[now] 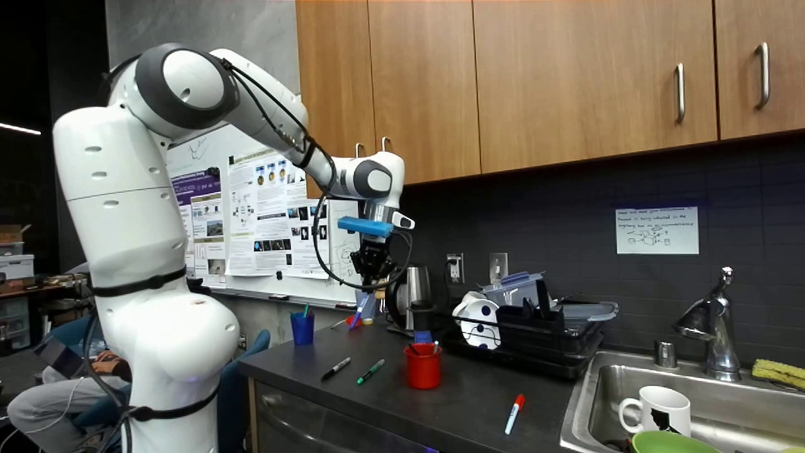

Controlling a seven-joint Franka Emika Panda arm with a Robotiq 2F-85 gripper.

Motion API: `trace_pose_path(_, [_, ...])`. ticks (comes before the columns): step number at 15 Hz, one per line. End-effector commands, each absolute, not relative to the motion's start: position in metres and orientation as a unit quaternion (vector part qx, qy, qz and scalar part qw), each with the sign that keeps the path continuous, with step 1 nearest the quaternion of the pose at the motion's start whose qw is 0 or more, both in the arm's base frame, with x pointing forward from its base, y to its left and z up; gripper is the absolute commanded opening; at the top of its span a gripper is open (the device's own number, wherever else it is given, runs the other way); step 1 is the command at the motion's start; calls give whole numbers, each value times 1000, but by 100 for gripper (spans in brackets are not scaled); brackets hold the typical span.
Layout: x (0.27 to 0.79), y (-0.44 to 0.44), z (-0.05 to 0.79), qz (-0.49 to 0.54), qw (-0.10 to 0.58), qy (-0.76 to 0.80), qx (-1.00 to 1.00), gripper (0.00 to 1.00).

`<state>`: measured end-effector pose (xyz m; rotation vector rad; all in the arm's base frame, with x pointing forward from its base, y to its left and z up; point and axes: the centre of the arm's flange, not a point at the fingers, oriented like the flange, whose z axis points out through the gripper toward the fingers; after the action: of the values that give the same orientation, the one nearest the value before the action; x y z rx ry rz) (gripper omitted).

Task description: Remove one marker from the red cup

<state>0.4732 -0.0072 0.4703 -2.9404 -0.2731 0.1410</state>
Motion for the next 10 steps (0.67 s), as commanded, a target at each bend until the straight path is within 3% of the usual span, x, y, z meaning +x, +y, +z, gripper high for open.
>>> trace_pose_path(1, [467,8,460,57,110,-114,-986,3])
trace_pose_path(10, [456,33,415,88,120,-128,-981,3])
